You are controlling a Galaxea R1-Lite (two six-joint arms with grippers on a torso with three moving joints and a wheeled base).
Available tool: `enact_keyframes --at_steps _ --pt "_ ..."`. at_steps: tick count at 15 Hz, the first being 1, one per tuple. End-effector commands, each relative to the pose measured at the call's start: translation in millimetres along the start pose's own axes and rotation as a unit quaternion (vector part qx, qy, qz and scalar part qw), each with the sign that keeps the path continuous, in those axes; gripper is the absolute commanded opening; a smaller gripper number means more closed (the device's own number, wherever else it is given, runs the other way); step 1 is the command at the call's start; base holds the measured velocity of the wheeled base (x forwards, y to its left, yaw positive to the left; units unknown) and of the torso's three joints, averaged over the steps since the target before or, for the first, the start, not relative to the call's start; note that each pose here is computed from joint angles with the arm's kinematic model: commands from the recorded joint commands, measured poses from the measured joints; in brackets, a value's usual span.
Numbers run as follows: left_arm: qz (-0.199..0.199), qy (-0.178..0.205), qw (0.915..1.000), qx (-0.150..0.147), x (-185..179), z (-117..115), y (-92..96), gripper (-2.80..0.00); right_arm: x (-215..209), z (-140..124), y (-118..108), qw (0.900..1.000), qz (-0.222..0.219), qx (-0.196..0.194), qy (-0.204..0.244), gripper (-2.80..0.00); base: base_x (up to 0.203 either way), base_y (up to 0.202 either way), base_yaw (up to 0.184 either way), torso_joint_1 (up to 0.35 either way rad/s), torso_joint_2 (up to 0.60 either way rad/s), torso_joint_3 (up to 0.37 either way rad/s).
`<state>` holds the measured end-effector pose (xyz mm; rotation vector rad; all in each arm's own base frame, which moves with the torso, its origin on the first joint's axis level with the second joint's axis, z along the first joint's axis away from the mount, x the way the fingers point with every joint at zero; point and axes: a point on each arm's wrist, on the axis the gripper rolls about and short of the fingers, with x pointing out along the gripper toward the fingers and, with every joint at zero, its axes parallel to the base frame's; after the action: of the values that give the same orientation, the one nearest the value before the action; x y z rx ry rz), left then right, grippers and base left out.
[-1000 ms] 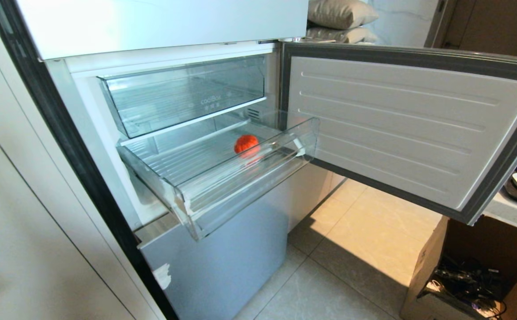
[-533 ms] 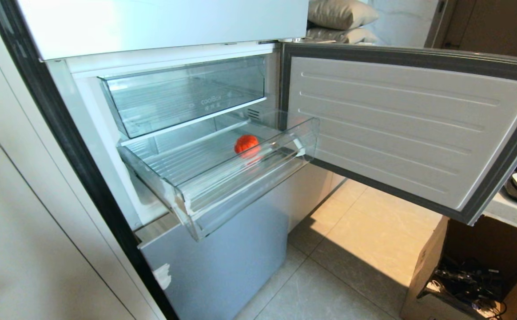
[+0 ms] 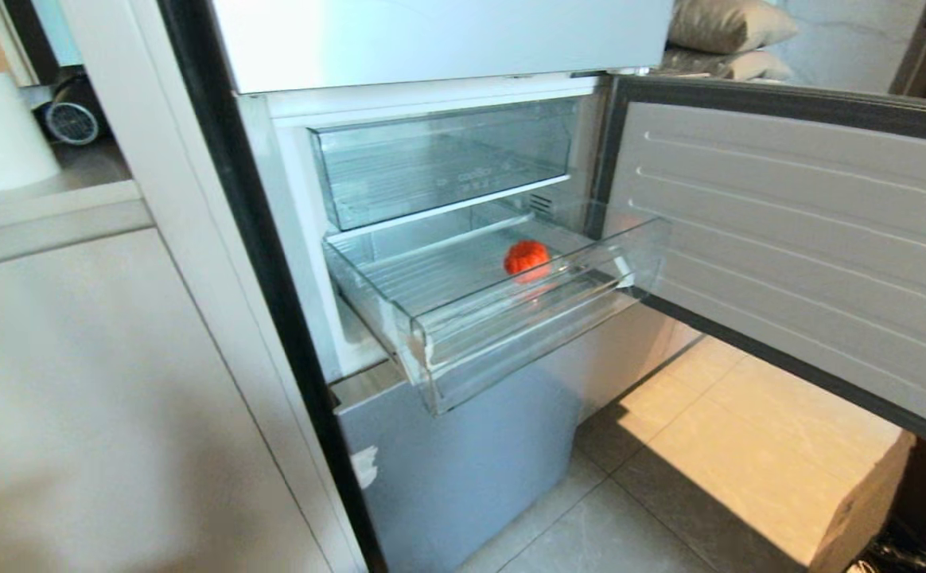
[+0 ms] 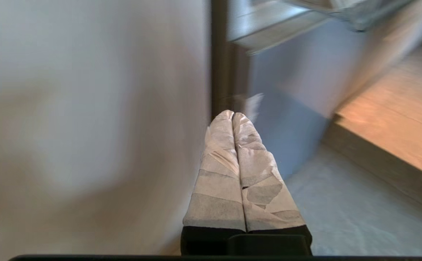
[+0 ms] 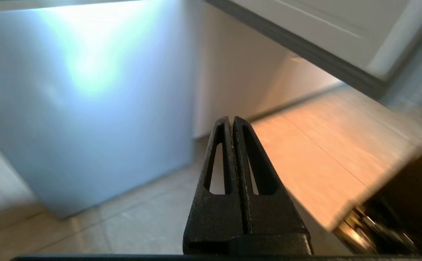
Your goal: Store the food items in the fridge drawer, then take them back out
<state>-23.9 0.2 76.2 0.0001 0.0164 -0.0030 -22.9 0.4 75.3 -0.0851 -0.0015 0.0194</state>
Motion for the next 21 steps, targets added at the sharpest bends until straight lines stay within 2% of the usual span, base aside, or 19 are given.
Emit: enact_keyframes --at_steps 1,4,11,18,21 --pt "0.000 0.000 1.0000 0.000 0.0 0.0 0.0 -2.80 0.1 -0.1 0.0 1.000 0.000 0.000 0.002 -2.80 0.001 -0.006 0.175 -0.002 0.00 -0.002" --pt "0.001 0.000 1.0000 0.000 0.0 0.0 0.0 -2.80 0.1 -0.1 0.0 1.000 0.000 0.002 0.002 -2.80 0.000 -0.009 0.175 0.004 0.00 0.005" --pt "0.000 0.000 1.0000 0.000 0.0 0.0 0.0 -2.80 0.1 0.3 -0.4 0.999 -0.007 0.036 0.000 -2.80 0.001 -0.007 0.165 0.002 0.00 0.004" --pt "0.001 0.000 1.0000 0.000 0.0 0.0 0.0 -2.80 0.1 0.5 -0.4 0.999 -0.007 0.036 -0.001 -2.80 0.000 0.000 0.011 0.008 -0.01 -0.008" --pt "0.000 0.000 1.0000 0.000 0.0 0.0 0.0 -2.80 0.1 0.4 -0.4 0.999 -0.007 0.036 -0.001 -2.80 0.000 0.000 0.000 0.193 -0.40 -0.213"
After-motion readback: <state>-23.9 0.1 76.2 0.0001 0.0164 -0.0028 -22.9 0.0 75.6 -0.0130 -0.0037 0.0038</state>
